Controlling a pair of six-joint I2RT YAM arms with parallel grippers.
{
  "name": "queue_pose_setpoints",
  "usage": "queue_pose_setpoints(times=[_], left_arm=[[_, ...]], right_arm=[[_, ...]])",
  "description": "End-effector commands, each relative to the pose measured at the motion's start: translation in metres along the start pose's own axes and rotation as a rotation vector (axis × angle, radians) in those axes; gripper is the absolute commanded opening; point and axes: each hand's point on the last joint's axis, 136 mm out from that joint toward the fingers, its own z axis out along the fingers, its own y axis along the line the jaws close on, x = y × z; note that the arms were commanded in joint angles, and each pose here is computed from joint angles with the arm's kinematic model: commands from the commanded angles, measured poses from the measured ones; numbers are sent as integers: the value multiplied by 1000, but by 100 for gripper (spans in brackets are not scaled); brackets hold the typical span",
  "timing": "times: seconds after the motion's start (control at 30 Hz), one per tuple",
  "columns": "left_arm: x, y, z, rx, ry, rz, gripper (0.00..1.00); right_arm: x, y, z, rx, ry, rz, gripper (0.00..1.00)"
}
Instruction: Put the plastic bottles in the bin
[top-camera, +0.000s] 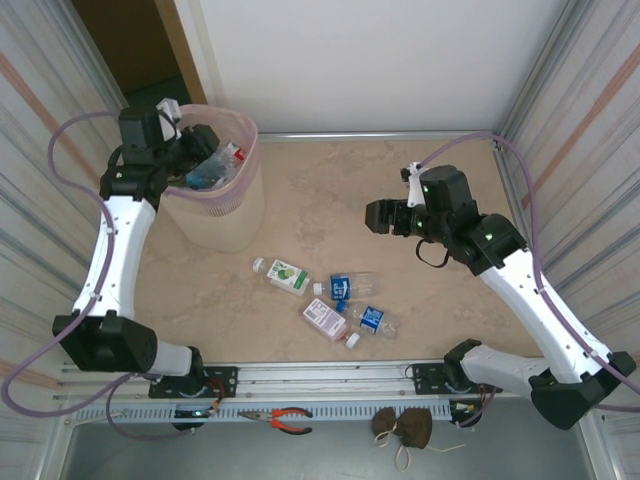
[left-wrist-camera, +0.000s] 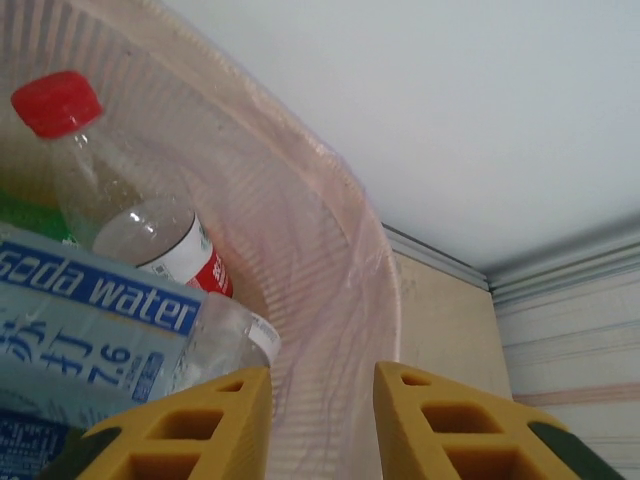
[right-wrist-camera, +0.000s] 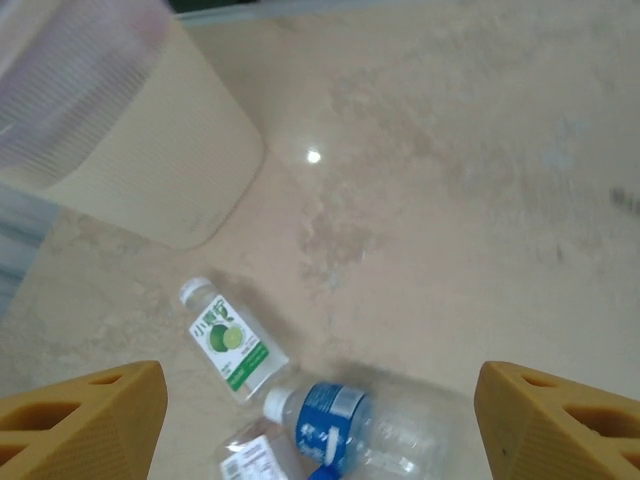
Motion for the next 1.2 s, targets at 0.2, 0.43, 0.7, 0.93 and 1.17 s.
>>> queue_pose_setpoints(times=[0.2, 0.43, 0.7, 0.93, 1.17], left_arm=[[27, -2, -33, 37, -8, 5, 33], [42, 6, -37, 35, 4, -13, 34], [49, 8, -36, 47, 10, -33, 34], [51, 9, -33, 46, 22, -42, 34], [51, 11, -31, 37, 22, -51, 34]], right_arm=[[86, -60, 23, 227, 149, 917, 76], [139, -73, 41, 374, 242, 1315, 77], [166, -62, 92, 383, 338, 1484, 78], [185, -67, 121, 464, 400, 1512, 80], [202, -75, 135, 508, 432, 1549, 81]])
